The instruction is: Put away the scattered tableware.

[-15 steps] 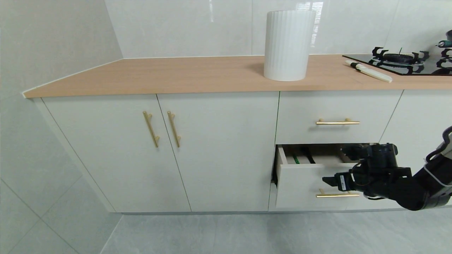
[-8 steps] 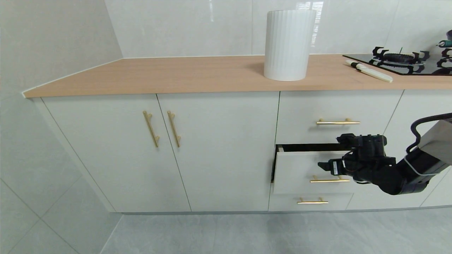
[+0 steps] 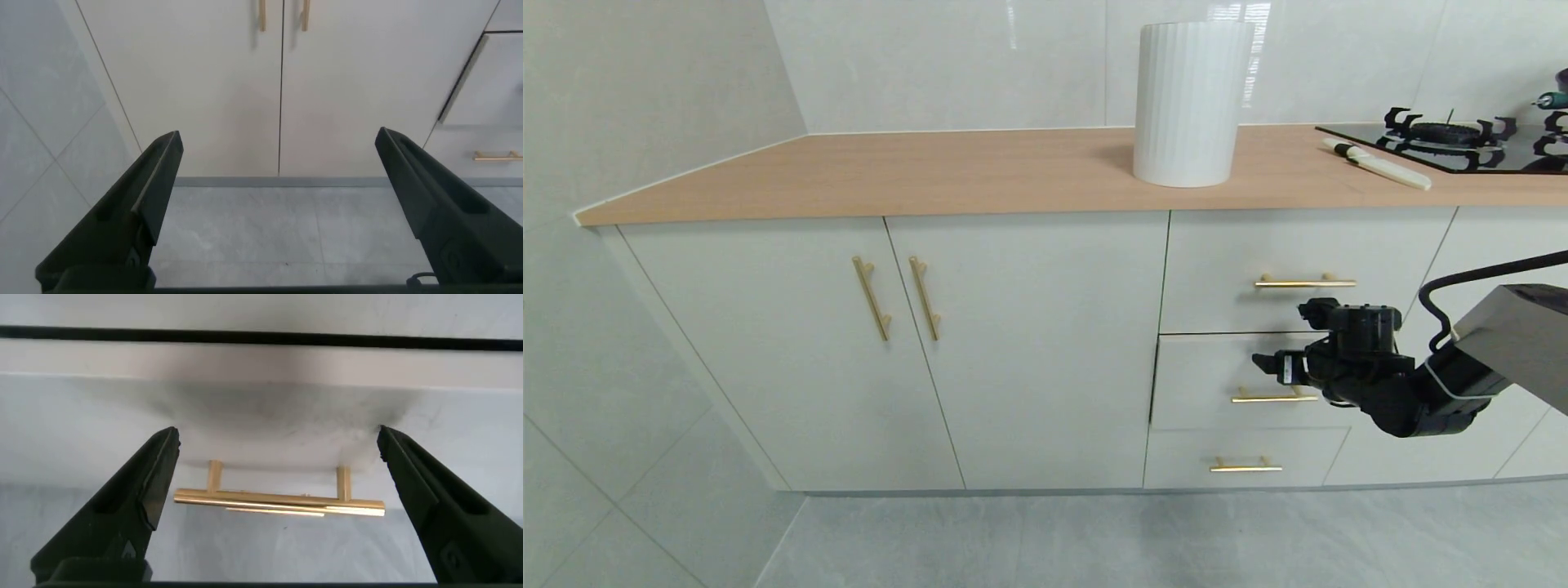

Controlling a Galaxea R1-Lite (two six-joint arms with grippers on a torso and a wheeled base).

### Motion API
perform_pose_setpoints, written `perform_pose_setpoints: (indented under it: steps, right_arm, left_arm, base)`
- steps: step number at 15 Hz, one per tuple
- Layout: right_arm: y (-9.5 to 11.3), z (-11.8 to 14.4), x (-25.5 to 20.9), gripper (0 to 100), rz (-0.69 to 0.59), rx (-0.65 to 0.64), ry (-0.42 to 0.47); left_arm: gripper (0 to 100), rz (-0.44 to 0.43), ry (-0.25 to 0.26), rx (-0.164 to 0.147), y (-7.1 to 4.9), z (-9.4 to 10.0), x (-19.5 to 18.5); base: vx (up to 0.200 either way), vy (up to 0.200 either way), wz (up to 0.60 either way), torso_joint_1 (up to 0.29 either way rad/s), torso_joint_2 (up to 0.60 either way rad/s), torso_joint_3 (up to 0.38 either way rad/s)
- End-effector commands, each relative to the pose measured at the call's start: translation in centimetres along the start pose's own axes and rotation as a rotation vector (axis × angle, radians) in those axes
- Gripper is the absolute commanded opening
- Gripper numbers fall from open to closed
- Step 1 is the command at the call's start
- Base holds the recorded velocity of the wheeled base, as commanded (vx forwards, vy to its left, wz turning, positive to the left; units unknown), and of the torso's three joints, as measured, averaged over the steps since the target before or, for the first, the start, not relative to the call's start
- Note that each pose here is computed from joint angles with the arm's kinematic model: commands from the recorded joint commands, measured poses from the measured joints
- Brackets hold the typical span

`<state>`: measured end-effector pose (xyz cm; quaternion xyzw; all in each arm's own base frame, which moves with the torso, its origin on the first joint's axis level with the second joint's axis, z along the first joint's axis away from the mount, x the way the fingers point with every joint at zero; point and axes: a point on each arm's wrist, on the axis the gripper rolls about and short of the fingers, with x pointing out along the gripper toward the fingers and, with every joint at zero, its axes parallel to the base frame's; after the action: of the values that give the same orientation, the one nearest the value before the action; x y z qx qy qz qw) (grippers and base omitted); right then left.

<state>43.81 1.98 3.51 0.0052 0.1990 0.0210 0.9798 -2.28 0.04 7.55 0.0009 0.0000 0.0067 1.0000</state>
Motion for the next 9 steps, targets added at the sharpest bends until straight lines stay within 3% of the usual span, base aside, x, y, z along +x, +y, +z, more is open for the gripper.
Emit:
perform_pose_setpoints:
  steps: [1,9]
  right_arm:
    - [-0.23,0.24,0.43,100,-0.006,0.006,-0.016]
    - [-0.26,0.79,1.01,100,-0.019,0.038,-0.09]
  left_arm:
    - [100,0.0,0.002,0.0,0.0,0.0,0.01]
    - [100,0.0,0.002,0.0,0.0,0.0,0.01]
  base:
    - [0.0,0.0,0.0,0.0,0.0,0.0]
    - [0.0,0.0,0.0,0.0,0.0,0.0]
